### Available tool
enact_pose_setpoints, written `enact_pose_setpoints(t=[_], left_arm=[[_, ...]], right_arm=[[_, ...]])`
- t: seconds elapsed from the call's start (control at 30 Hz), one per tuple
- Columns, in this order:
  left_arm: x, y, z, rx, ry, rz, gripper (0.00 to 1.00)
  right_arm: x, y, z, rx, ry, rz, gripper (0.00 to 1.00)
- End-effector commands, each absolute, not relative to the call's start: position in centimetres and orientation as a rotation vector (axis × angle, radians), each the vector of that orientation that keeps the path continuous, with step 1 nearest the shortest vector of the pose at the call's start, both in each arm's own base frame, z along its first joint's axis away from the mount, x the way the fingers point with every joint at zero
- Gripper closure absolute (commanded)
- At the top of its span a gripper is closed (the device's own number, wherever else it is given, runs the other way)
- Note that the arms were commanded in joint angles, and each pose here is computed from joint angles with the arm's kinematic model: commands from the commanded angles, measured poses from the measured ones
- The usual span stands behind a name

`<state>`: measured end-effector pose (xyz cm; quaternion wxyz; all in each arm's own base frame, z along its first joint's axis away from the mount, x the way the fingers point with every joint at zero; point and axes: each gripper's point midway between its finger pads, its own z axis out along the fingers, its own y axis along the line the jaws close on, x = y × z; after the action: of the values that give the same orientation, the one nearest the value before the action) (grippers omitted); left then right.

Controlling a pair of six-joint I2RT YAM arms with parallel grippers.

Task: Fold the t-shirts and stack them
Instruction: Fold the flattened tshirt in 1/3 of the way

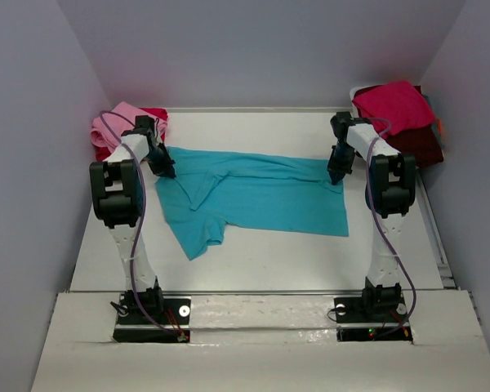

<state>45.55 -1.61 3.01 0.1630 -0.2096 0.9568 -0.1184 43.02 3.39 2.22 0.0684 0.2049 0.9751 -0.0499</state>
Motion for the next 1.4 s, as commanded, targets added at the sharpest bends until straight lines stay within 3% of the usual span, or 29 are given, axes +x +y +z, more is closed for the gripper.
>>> enact_pose_setpoints(t=[0.0, 1.1, 1.37], left_arm=[[47.0, -0.1, 8.7, -0.575, 2.601, -0.329, 0.93], [45.6, 2.4, 8.0, -0.664, 2.619, -0.270, 0.89], [45.4, 2.6, 7.3, -0.679, 2.636, -0.244, 0.83]], right_arm=[[40.5, 2.6, -1.8, 0.608, 3.052, -0.276, 0.93], [41.1, 2.2, -0.7, 0.591, 3.032, -0.305, 0.93], [40.9, 1.7, -0.9, 0.607, 3.034, -0.315, 0.93]])
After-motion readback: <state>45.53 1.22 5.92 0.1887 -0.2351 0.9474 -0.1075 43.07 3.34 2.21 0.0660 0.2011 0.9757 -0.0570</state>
